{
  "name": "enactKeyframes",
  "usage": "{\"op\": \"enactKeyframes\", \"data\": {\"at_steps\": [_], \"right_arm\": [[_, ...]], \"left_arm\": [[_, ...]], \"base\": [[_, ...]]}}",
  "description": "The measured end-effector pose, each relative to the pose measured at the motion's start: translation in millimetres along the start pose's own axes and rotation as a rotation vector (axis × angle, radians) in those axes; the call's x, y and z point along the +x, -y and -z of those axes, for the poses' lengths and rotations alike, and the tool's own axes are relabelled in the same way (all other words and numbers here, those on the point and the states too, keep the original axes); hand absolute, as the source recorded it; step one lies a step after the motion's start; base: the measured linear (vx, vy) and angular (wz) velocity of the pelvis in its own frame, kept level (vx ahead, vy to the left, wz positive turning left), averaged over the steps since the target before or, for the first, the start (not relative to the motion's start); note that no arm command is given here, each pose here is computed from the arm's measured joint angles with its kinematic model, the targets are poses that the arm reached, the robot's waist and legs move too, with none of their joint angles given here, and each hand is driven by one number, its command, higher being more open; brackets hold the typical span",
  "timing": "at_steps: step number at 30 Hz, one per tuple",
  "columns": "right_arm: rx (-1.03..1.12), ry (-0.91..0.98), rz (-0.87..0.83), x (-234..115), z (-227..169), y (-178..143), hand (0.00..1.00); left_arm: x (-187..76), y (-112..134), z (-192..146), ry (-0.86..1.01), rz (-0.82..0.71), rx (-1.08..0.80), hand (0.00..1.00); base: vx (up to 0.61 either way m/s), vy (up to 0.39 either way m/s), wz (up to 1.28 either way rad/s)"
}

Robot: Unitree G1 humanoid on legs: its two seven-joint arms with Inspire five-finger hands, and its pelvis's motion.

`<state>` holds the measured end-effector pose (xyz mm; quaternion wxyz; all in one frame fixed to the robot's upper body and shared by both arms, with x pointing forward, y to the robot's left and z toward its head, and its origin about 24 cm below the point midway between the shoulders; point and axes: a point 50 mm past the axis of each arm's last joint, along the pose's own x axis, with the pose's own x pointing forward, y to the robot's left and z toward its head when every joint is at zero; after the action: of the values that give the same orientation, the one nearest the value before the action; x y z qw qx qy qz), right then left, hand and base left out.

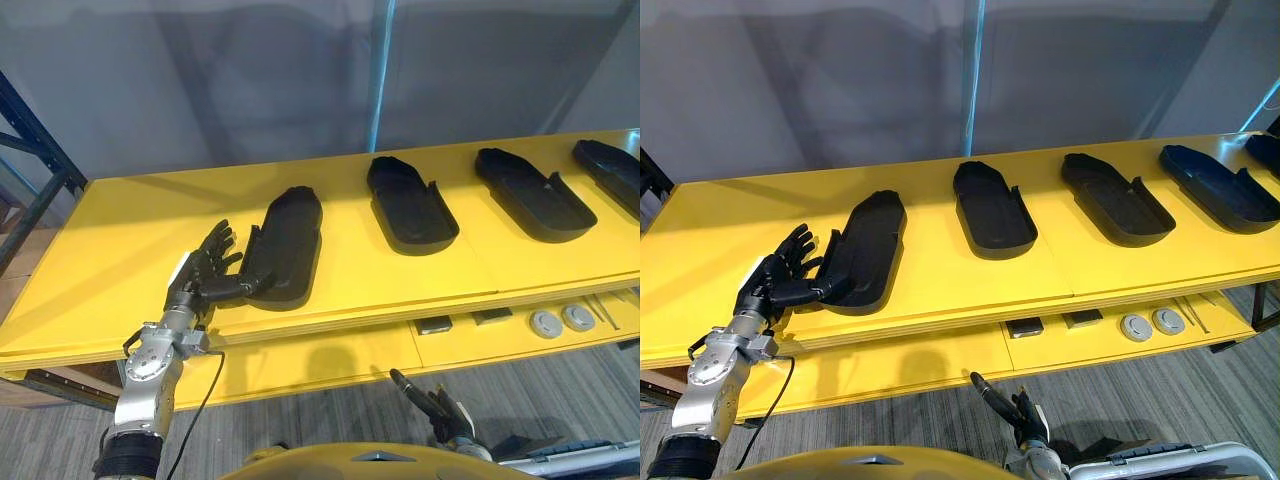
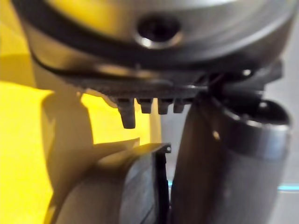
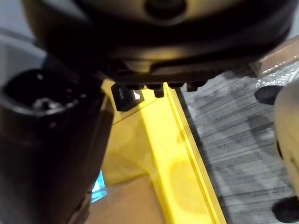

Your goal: Walk over and take three plastic housings, then place them on the shelf

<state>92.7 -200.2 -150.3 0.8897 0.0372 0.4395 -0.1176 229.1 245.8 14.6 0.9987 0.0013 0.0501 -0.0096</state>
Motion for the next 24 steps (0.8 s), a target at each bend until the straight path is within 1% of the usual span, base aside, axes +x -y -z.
{"op": "enactKeyframes", "data": {"at_steps": [5,11,17,22,24], "right_arm": [[-0.005,0.002,-0.005,0.2,-0.6,-1.2,1.0],[-0.006,0.001,-0.006,0.1,-0.4,-1.3,1.0],[-0.005,0.003,-0.016,0.5,-1.1,-2.2,1.0],[-0.002,0.004,-0.03,0.5,-1.2,-3.3,1.0],[0.003,-0.006,-0.034,-1.0,2.5,-1.9,1.0]], "left_arm": [[8.3,4.5,1.3,-0.002,-0.022,-0.018,1.0],[11.8,12.7,2.4,-0.002,-0.023,-0.03,1.0],[15.8,15.3,-1.0,0.023,-0.068,-0.039,1.0],[14.2,16.0,-15.9,0.123,-0.144,-0.054,1.0],[5.4,15.8,-34.2,0.243,-0.195,-0.053,1.0]], "base": [[-0.01,0.012,-0.04],[0.0,0.002,-0.01],[0.0,0.0,0.0],[0.0,0.0,0.0],[0.0,0.0,0.04]]}}
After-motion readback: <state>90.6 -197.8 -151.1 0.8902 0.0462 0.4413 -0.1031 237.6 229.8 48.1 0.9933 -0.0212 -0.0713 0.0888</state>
